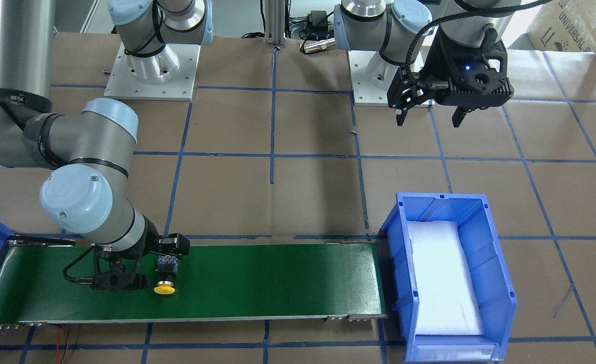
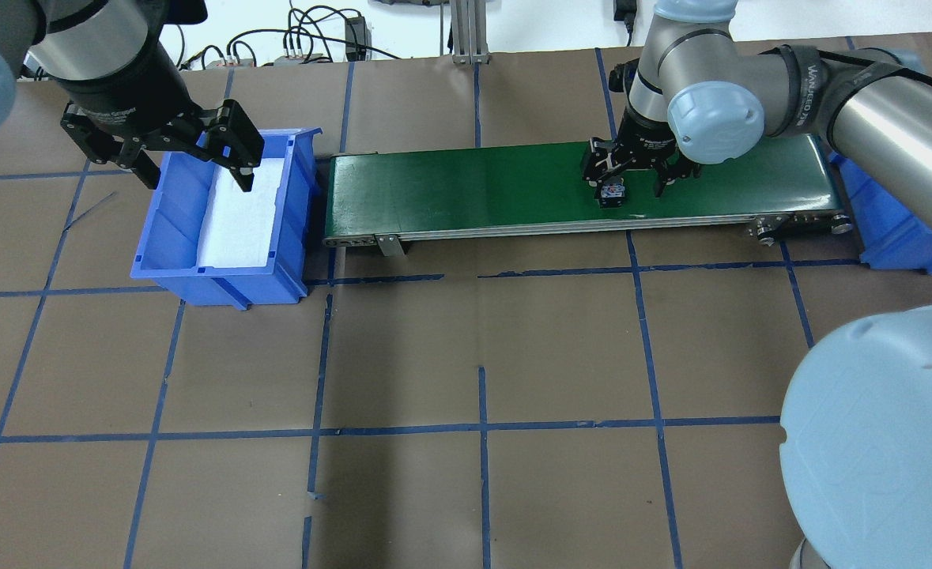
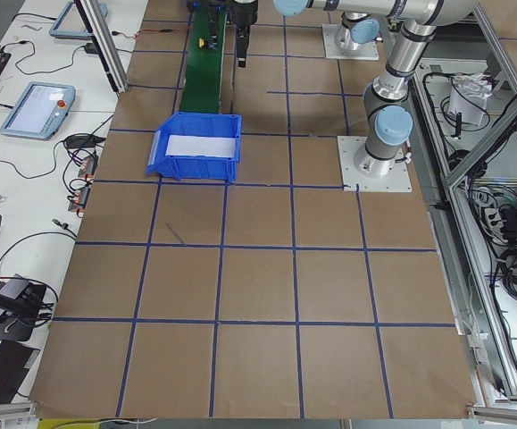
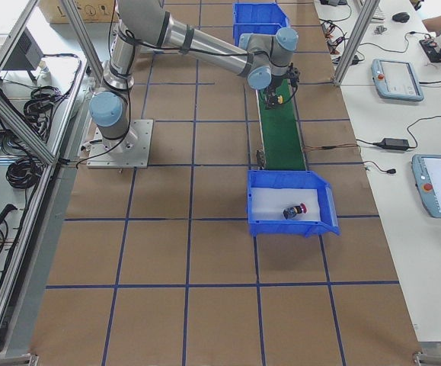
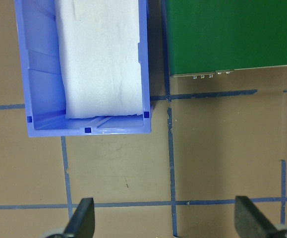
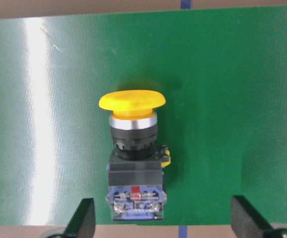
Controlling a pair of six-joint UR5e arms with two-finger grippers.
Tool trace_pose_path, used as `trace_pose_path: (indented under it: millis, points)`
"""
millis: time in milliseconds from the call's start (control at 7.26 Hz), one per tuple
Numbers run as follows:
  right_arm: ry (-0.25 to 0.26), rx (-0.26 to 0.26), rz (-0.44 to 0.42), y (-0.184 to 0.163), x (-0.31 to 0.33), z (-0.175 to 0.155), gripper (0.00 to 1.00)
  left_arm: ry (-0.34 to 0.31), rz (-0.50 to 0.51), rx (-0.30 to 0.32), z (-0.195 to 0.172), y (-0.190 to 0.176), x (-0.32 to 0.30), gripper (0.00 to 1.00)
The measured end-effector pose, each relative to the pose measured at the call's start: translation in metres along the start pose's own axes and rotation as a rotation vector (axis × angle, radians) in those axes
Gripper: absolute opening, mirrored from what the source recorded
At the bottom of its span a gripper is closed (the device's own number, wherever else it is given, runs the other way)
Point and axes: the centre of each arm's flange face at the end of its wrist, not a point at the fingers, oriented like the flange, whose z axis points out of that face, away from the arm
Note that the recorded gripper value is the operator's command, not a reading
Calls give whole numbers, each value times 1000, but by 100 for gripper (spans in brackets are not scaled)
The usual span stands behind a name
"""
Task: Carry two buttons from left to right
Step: 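Carry the yellow button with the right gripper into the far bin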
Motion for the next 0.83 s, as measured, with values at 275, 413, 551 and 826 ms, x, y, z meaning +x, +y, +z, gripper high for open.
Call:
trace_pose_path:
  millis: [275,413,551,826]
  points:
    - [1,16,17,-4,0,4,52,0,0,0,0,0,0,100]
    - [2,18,18,-5,0,6,39,0,0,0,0,0,0,100]
    - [8,18,17,-6,1,6,33,0,-1,0,0,0,0,100]
    - [24,24,8,-7,3,1,28,0,-1,1,0,0,-1,100]
